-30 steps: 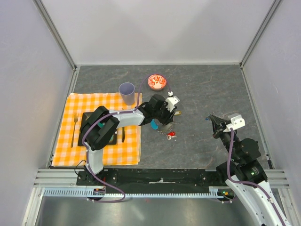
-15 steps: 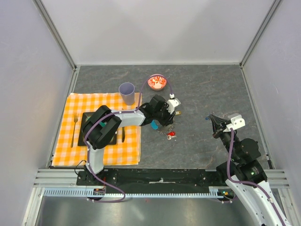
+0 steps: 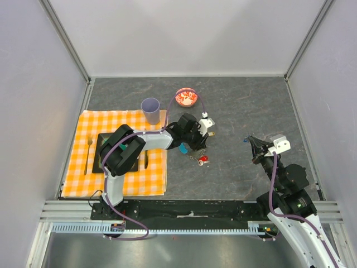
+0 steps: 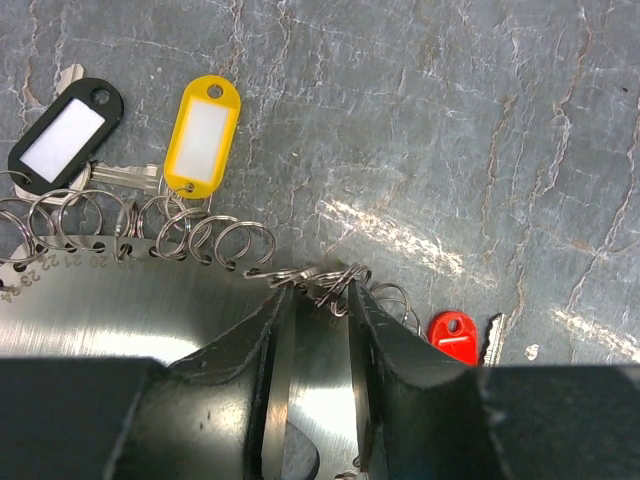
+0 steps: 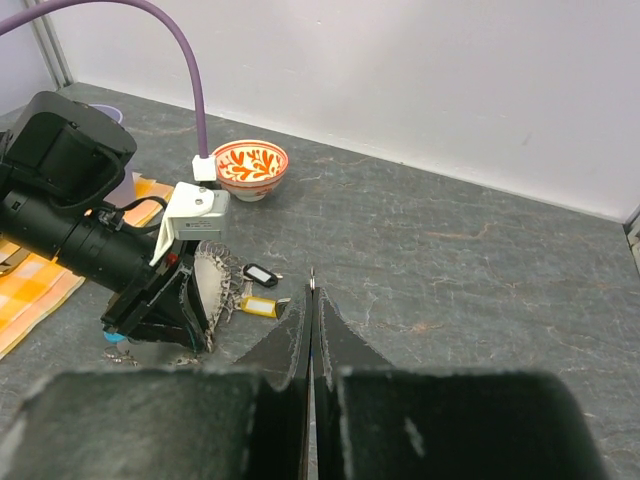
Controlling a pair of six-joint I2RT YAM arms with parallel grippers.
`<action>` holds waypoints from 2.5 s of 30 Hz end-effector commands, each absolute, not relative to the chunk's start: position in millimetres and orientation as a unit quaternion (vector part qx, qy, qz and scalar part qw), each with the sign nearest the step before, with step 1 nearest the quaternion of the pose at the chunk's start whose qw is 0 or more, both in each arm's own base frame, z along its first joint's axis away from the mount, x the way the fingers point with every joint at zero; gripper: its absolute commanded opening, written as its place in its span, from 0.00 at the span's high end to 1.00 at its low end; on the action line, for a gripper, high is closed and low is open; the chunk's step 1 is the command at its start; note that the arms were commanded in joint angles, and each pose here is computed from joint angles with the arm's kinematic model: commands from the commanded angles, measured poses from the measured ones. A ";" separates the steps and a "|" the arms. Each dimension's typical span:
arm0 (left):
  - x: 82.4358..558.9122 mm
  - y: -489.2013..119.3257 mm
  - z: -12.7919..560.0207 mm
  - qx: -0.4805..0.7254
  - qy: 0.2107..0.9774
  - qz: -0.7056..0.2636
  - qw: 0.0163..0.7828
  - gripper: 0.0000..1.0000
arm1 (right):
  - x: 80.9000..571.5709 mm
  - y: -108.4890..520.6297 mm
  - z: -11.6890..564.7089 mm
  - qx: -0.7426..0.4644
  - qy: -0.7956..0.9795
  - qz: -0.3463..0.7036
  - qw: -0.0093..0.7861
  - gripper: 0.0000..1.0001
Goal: Put the keys on the keyring
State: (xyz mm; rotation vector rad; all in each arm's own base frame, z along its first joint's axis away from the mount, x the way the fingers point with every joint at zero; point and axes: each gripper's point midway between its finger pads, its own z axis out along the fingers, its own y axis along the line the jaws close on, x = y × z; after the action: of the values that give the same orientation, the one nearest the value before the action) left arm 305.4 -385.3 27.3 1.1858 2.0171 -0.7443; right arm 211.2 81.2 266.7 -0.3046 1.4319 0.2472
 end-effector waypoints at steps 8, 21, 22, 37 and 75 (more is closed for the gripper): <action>307.3 -393.9 34.0 0.470 0.759 -0.296 0.340 0.62 | 210.4 84.0 275.6 -0.136 0.638 0.124 0.748 1.00; 297.3 -390.2 39.6 0.464 0.760 -0.310 0.333 0.58 | 209.3 84.1 276.5 -0.136 0.636 0.125 0.749 1.00; 296.7 -390.0 40.2 0.464 0.760 -0.311 0.334 0.57 | 209.3 84.1 276.8 -0.136 0.635 0.125 0.750 1.00; 291.0 -400.5 52.3 0.449 0.753 -0.349 0.333 0.64 | 208.6 83.1 278.1 -0.135 0.633 0.124 0.752 1.00; 310.3 -384.8 39.5 0.432 0.786 -0.288 0.336 0.82 | 207.9 81.9 278.5 -0.132 0.632 0.123 0.754 1.00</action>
State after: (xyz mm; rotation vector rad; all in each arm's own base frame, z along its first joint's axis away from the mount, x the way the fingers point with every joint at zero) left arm 304.0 -377.6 39.3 1.1345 2.0554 -0.7402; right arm 209.6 81.1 267.6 -0.3046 1.4230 0.2506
